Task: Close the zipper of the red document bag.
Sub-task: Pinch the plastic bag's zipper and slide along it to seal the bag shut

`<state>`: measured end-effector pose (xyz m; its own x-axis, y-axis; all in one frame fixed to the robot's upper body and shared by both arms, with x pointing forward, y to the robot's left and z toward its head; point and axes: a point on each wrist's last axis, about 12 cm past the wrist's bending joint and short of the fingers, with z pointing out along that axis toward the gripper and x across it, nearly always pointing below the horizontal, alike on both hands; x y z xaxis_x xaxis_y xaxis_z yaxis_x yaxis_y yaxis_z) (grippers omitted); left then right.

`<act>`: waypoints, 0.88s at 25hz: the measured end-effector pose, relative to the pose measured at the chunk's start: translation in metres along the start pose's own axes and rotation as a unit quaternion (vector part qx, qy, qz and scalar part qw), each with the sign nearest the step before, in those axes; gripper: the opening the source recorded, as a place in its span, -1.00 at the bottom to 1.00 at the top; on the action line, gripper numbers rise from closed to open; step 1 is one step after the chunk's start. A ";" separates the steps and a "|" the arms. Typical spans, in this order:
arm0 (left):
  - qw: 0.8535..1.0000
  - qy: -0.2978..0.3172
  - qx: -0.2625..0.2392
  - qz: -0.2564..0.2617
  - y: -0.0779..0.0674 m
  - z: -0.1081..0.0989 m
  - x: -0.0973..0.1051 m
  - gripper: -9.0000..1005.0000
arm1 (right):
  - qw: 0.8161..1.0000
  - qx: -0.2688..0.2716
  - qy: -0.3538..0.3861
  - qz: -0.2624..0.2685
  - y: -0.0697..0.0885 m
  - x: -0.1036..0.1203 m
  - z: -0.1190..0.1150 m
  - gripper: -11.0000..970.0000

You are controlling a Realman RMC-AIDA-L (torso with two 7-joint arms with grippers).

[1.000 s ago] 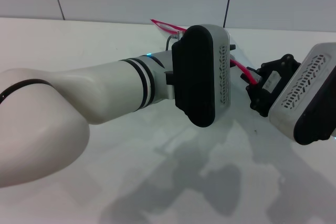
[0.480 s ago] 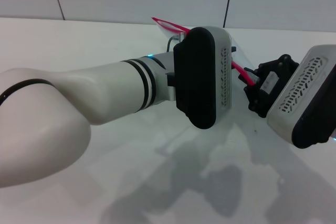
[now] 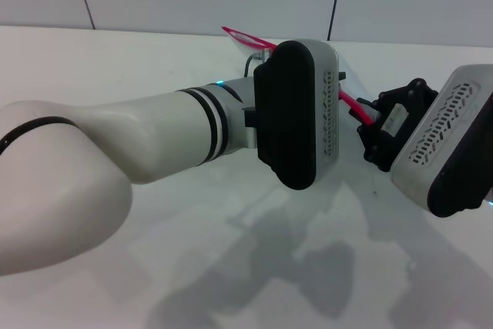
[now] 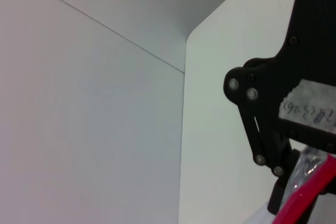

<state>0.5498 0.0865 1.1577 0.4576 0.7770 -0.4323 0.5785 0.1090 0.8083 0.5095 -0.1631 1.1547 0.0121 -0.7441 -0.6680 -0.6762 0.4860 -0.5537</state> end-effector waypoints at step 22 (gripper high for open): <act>1.000 0.004 -0.008 -0.004 0.004 0.000 0.003 -0.80 | 1.000 0.001 0.004 0.002 -0.001 0.003 0.001 -0.87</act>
<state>0.5534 0.0894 1.1602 0.4479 0.7804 -0.4364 0.5709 0.1260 0.8113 0.5111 -0.1649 1.1528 0.0041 -0.7463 -0.6656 -0.6752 0.4889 -0.5523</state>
